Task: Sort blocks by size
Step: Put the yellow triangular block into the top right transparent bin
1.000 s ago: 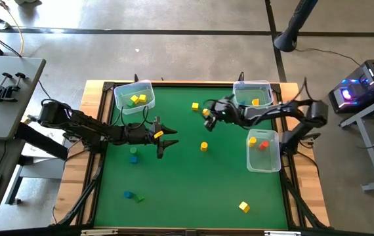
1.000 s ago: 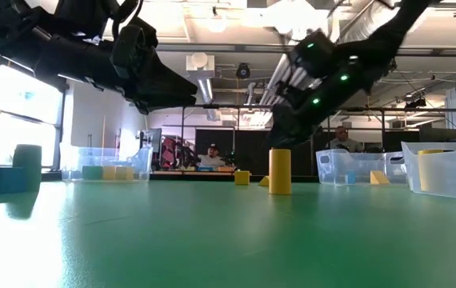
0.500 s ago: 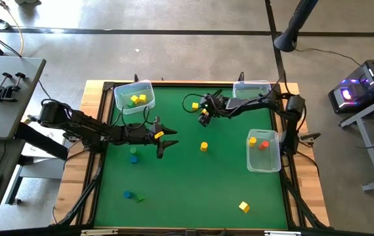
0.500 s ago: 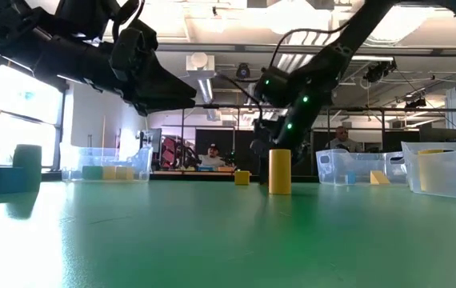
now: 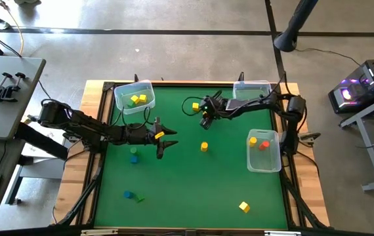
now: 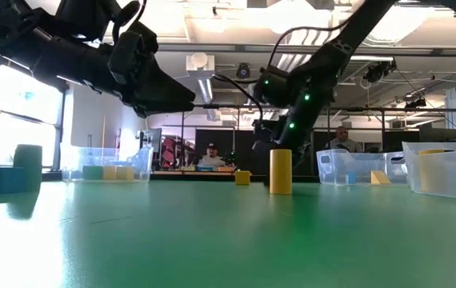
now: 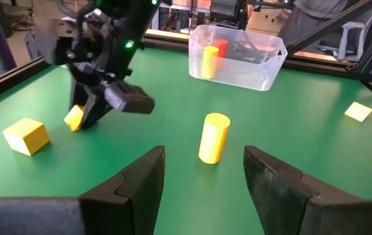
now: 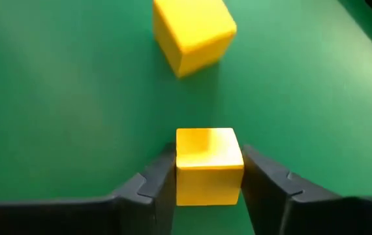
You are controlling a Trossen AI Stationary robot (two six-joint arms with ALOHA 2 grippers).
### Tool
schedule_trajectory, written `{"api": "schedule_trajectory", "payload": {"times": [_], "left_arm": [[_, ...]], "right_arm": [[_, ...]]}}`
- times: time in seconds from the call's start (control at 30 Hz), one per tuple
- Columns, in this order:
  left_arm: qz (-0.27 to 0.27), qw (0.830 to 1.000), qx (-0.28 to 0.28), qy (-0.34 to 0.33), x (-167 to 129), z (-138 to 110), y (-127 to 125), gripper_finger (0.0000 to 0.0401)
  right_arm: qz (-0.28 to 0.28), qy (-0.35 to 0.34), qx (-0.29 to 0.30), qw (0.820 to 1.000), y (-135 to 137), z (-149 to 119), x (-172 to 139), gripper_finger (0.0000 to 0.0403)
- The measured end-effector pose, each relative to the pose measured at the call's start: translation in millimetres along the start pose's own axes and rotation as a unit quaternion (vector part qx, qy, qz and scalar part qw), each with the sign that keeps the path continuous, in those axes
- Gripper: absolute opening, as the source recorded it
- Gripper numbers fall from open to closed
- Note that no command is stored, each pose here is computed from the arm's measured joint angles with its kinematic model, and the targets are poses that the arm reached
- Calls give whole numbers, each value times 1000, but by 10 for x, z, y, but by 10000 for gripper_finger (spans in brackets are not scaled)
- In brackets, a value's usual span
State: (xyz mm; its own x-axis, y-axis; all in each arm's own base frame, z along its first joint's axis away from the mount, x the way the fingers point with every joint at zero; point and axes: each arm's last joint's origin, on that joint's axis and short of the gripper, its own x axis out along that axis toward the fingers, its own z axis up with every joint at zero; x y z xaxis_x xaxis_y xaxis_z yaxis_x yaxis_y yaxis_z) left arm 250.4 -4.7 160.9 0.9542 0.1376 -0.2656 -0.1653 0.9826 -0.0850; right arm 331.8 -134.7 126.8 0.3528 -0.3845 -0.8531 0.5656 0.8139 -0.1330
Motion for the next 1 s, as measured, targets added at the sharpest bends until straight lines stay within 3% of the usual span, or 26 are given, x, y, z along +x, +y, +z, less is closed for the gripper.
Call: {"api": "schedule_trajectory", "payload": {"times": [0.3, 0.6, 0.77, 0.87, 1.0], "left_arm": [[1, 1000, -8, 8, -1, -16, 1, 195], [-4, 1000, -9, 14, -6, -30, -28, 195], [-9, 1000, -6, 14, -10, -32, -53, 195], [-11, 1000, -2, 14, -12, -33, -64, 195], [-12, 1000, 6, 10, -12, -27, -64, 195]], "right_arm": [[-64, -26, -50, 996, 149, -2, -696, 130], [-122, -57, -23, 991, -167, -78, -1456, 130], [-157, -42, 68, 984, -659, -240, -1576, 130], [-155, -26, 160, 975, -979, -330, -1499, 130], [-149, -4, 230, 962, -1285, -407, -1315, 130]]}}
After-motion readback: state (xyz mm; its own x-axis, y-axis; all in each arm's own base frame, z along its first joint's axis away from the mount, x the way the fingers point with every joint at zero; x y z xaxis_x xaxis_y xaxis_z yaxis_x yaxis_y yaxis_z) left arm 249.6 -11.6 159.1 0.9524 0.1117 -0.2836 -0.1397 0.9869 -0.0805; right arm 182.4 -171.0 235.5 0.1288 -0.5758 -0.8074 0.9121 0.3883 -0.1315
